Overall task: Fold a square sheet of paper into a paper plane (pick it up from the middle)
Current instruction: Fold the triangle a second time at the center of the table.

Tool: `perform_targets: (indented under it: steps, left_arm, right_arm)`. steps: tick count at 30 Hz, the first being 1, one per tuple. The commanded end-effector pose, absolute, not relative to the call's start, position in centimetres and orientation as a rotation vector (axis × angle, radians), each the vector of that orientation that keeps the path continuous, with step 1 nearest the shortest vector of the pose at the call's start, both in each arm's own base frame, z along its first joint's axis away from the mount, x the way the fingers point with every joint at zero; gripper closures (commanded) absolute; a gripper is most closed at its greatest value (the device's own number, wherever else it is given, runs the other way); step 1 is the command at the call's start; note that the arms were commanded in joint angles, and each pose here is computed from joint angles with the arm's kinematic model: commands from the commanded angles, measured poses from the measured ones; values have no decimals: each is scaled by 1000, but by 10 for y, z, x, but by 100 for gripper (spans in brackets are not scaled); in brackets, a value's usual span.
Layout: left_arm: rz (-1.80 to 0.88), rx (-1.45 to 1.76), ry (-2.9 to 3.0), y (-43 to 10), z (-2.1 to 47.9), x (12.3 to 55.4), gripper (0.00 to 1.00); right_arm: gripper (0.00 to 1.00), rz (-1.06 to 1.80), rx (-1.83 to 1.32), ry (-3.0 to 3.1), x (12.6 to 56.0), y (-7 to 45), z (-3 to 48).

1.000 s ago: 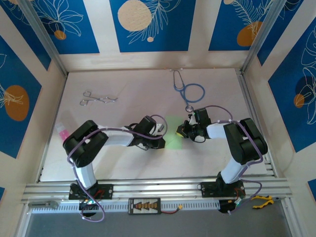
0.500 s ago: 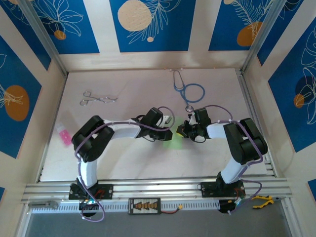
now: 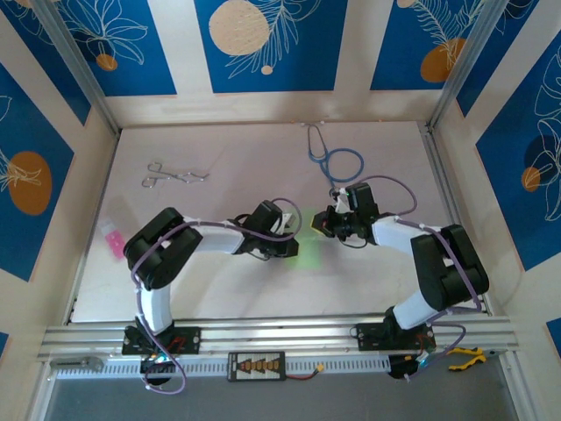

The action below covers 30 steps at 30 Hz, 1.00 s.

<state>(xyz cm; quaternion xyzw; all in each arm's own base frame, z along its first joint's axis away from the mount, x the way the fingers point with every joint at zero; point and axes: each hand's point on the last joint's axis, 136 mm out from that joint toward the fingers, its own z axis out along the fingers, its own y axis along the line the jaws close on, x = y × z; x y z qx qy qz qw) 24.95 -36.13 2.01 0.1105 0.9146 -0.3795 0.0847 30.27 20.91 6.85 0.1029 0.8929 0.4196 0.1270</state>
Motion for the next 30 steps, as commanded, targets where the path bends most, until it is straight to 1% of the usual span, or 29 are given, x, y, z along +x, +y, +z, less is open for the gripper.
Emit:
perform_targets:
  steps: [1,7,12,15,25,30]
  left_arm:
    - [-963,172,2914,-326,-19,227,100]
    - [-969,145,2916,-325,-18,225,100]
    - [-978,129,2912,-325,-18,225,100]
    - [-982,130,2911,-325,-18,224,100]
    - [-999,143,2917,-325,-20,220,100]
    - [-1016,142,2906,-326,-18,221,100]
  right_arm:
    - [93,1258,286,2654,287,223,62]
    - [94,1246,275,2736,272,241,35]
    - [97,1036,402,2820,267,218,1]
    - [98,995,478,2810,269,201,-8]
    - [97,1020,532,2690,306,172,6]
    - [97,1091,466,2634,307,185,31]
